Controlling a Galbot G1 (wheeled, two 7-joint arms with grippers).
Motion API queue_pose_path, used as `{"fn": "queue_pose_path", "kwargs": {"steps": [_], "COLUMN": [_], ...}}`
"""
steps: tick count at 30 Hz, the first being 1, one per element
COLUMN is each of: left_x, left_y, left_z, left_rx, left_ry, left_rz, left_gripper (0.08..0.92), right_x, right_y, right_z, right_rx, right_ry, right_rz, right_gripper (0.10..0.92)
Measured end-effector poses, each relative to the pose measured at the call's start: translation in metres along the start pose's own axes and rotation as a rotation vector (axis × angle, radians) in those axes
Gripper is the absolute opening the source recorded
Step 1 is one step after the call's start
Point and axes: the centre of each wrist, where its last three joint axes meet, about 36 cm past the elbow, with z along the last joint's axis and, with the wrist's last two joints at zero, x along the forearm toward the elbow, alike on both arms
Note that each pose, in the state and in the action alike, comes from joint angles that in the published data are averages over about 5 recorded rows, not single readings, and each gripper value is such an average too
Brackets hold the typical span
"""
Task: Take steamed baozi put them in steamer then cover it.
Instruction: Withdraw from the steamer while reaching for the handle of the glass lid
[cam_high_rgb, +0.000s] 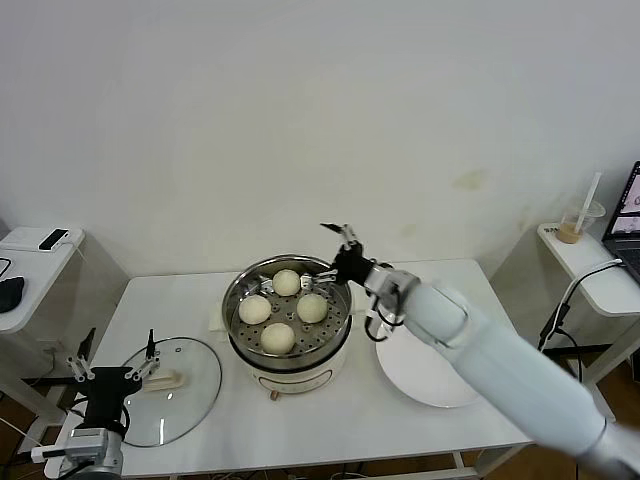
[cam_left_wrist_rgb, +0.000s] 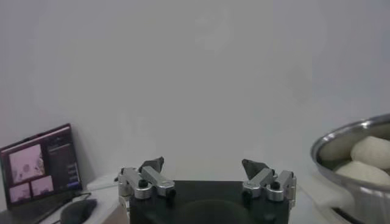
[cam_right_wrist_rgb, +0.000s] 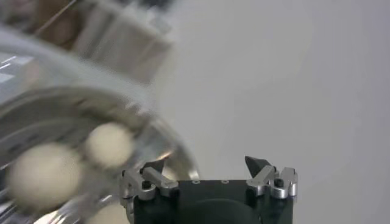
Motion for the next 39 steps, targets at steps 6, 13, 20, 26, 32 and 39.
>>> {"fn": "queue_pose_path", "kwargs": {"steps": [6,13,20,26,32,39], "left_x": [-0.002,0.001,0.016,0.032,0.033,0.013], "left_y": [-0.008,-0.006,0.013,0.019,0.019,0.018], "left_z": [0.016,0.046,0.073,0.092,0.104,0.114], "left_rx": [-0.071,-0.358,-0.77,-1.034,-1.177,-1.276], "left_ry": [-0.002,-0.004,-0.02,-0.027,-0.04,-0.066], "left_rz": [0.004,0.02,0.098,0.186,0.239,0.258], "left_gripper": [0.823,0.823,0.823,0.823,0.823,0.823], "right_x": [0.057,0.14,0.21,0.249,0.273,0.289], "right_y": [0.01,0.027,0.039,0.046,0.055,0.062], "right_z": [0.03,0.068,0.091,0.099,0.102,0.106], "right_rx": [-0.13,-0.237,-0.239,-0.227,-0.22,-0.216], "right_ry": [-0.073,0.024,0.154,0.235,0.29,0.332], "right_rz": [0.233,0.488,0.677,0.785,0.846,0.891], "right_gripper": [0.823,0.823,0.823,0.823,0.823,0.823]}}
